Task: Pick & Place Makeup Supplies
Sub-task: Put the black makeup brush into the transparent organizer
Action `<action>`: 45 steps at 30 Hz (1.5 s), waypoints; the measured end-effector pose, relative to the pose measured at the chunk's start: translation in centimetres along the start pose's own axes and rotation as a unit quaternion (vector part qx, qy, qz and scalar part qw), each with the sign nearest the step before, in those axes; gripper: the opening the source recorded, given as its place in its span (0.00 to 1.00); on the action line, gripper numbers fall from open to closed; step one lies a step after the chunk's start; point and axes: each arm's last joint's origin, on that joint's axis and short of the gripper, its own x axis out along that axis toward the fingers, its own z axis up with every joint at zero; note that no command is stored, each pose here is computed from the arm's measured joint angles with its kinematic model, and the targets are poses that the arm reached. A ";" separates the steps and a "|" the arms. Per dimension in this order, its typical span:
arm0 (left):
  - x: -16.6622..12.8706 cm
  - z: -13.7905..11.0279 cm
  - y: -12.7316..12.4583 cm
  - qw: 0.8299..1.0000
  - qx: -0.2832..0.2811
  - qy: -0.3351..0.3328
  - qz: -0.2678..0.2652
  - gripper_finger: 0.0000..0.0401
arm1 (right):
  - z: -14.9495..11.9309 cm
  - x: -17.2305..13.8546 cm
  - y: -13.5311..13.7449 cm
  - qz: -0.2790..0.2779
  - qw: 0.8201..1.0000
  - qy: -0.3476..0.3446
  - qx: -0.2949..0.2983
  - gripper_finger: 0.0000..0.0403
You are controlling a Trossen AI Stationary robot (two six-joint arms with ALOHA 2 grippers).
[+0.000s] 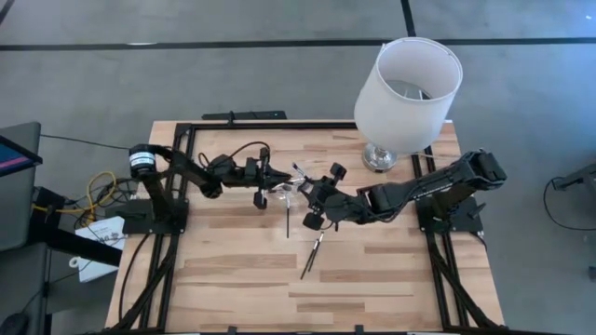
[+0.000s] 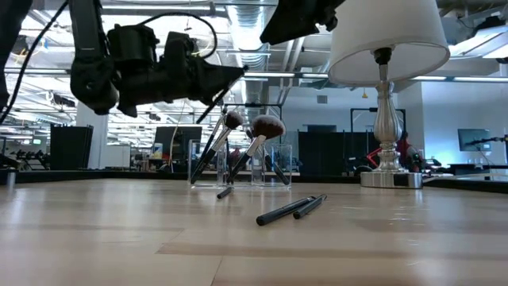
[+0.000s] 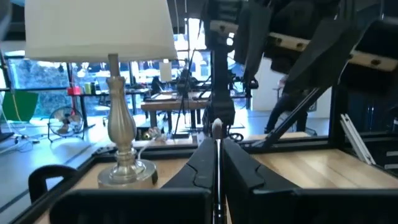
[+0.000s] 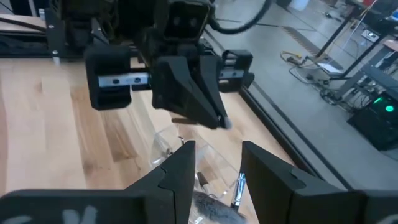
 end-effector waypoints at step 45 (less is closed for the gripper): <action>-2.7 -3.5 0.1 0.995 -0.025 0.088 0.045 0.09 | -0.7 0.0 0.2 0.047 0.997 0.038 0.040 0.30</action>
